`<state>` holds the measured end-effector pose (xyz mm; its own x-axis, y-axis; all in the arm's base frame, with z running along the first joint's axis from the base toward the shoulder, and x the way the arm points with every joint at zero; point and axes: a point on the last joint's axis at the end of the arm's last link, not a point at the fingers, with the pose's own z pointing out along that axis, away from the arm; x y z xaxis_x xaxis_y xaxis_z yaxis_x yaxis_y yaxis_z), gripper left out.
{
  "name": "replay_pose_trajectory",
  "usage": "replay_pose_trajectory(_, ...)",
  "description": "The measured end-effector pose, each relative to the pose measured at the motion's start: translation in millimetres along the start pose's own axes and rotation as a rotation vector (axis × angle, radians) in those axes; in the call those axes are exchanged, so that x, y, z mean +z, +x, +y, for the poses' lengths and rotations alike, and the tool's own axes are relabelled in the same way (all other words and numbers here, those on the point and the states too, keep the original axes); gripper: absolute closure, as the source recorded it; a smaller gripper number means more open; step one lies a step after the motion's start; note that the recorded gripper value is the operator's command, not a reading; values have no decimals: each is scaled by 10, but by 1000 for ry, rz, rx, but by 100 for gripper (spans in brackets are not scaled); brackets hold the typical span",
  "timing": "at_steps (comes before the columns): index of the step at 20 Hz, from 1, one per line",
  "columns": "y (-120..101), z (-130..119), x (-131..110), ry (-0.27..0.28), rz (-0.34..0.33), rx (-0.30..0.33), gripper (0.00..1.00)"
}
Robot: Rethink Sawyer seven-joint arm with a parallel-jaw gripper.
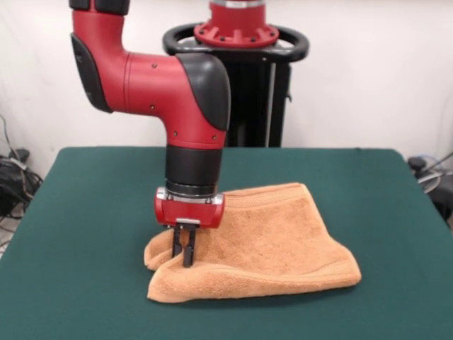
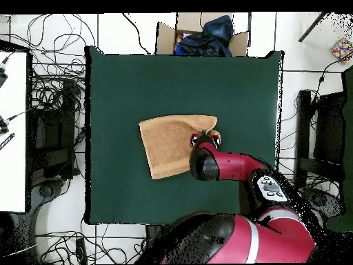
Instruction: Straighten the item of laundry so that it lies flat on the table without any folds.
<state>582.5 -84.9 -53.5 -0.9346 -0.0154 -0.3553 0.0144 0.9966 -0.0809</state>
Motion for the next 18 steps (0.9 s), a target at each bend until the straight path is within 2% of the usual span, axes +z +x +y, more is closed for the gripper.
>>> replay_pose_trajectory(6,-9,88,-14,6,23,7,100)
replay_pose_trajectory(10,56,226,-84,43,85,-18,100)
replay_pose_trajectory(11,128,339,-135,68,140,-39,100)
replay_pose_trajectory(15,263,471,-197,99,240,-57,100)
replay_pose_trajectory(16,333,502,-237,114,297,-57,100)
replay_pose_trajectory(18,381,505,-264,121,337,-54,100)
